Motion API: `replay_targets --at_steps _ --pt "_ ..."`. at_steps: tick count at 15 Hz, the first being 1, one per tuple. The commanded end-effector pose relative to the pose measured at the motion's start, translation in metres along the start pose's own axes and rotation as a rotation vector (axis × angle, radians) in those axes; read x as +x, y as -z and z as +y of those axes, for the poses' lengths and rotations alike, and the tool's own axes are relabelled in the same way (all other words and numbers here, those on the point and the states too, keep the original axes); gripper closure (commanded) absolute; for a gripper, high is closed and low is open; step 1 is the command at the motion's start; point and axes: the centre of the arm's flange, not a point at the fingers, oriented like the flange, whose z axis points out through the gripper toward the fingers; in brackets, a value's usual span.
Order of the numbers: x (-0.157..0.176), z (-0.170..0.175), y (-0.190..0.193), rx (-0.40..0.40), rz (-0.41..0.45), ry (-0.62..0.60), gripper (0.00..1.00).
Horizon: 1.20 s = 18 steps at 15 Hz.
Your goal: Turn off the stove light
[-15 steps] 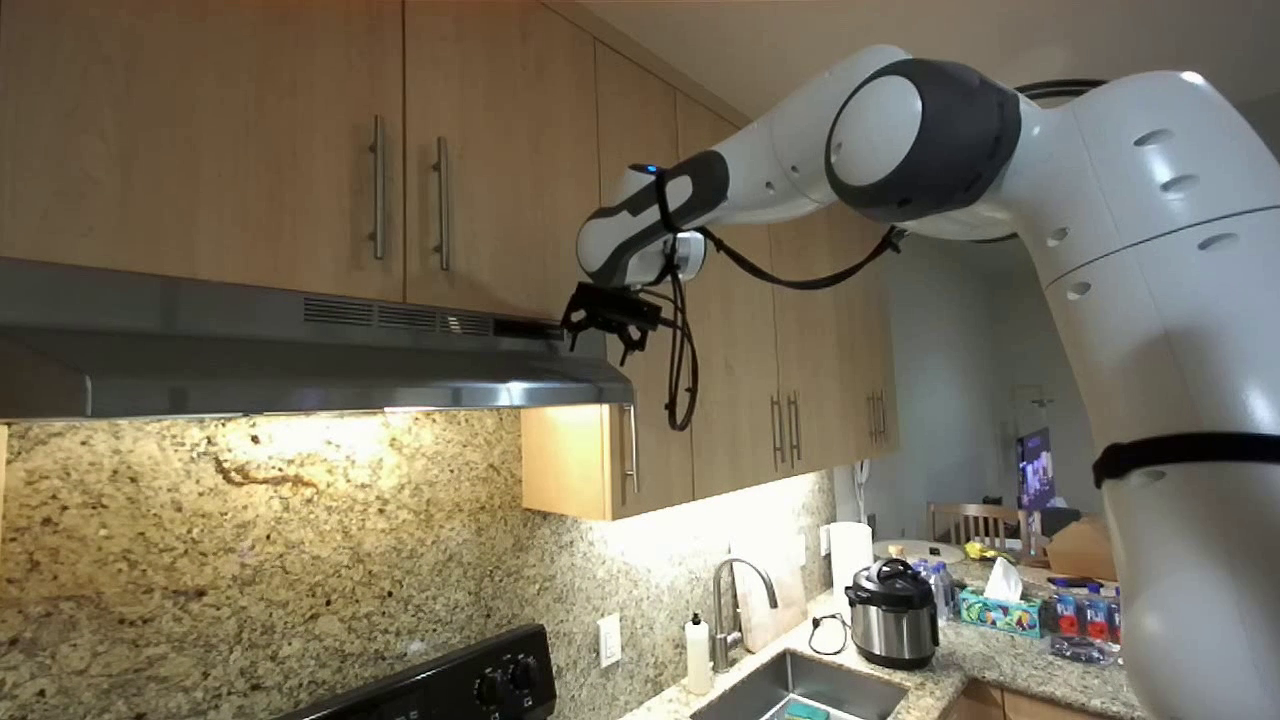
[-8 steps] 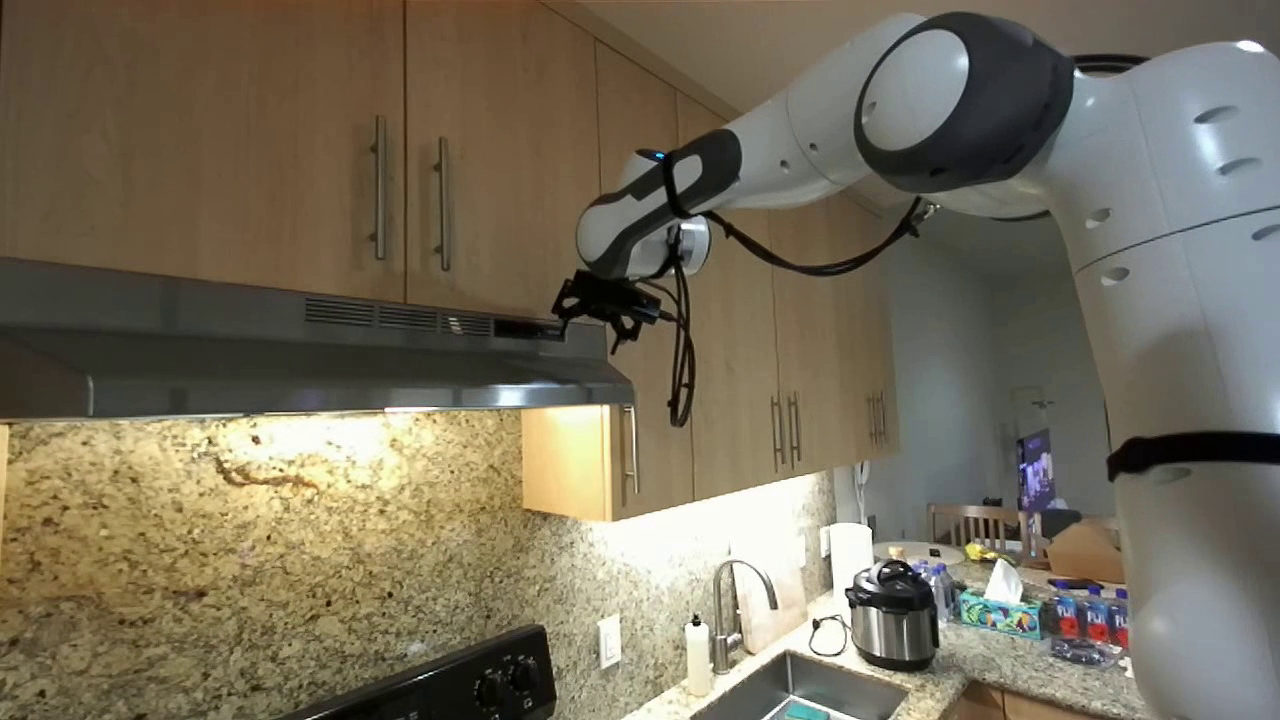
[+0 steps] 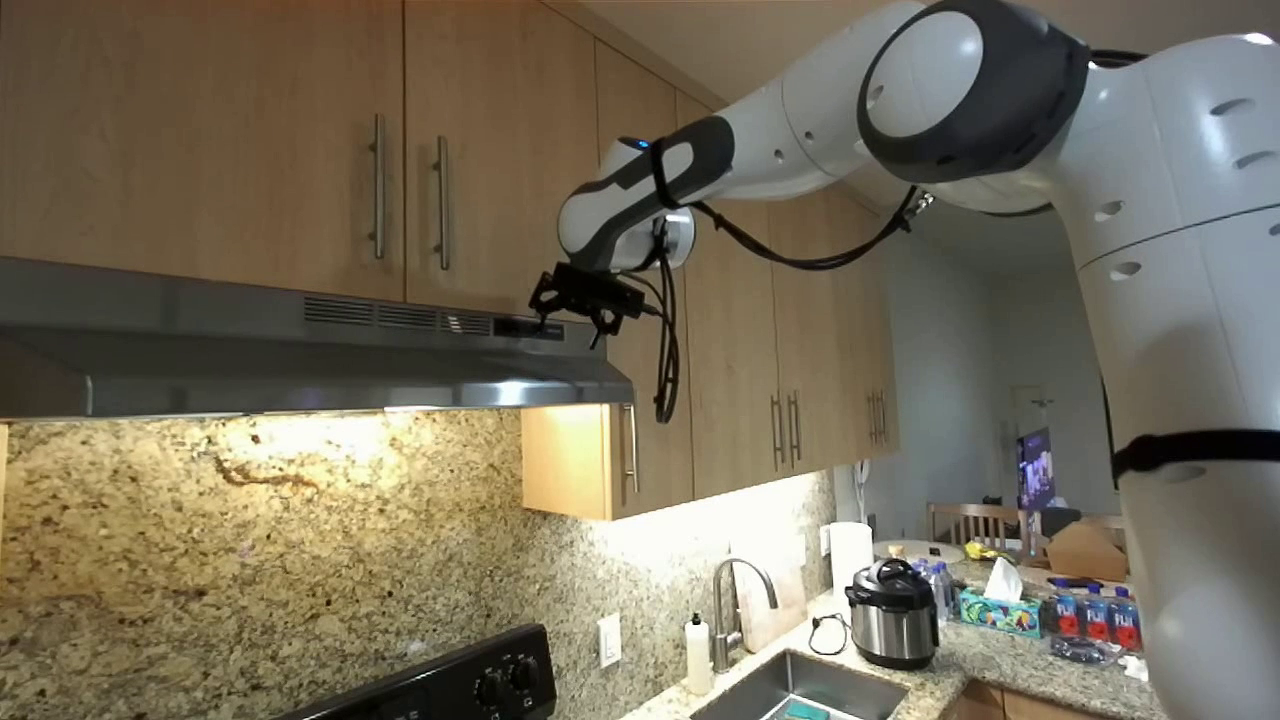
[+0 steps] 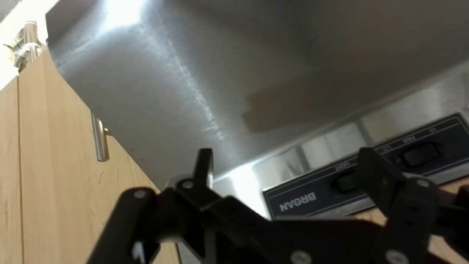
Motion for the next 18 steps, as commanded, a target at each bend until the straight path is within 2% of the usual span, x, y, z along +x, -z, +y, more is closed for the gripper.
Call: replay_targets --at_steps 1,6,11,18 --pt "0.009 -0.006 -0.008 -0.016 -0.004 0.049 0.00" --pt "0.020 -0.016 -0.015 -0.013 0.002 0.079 0.00" --pt "0.034 -0.014 -0.023 -0.051 -0.005 0.059 0.00" --pt "0.032 -0.026 -0.037 -0.084 -0.040 0.092 0.00"
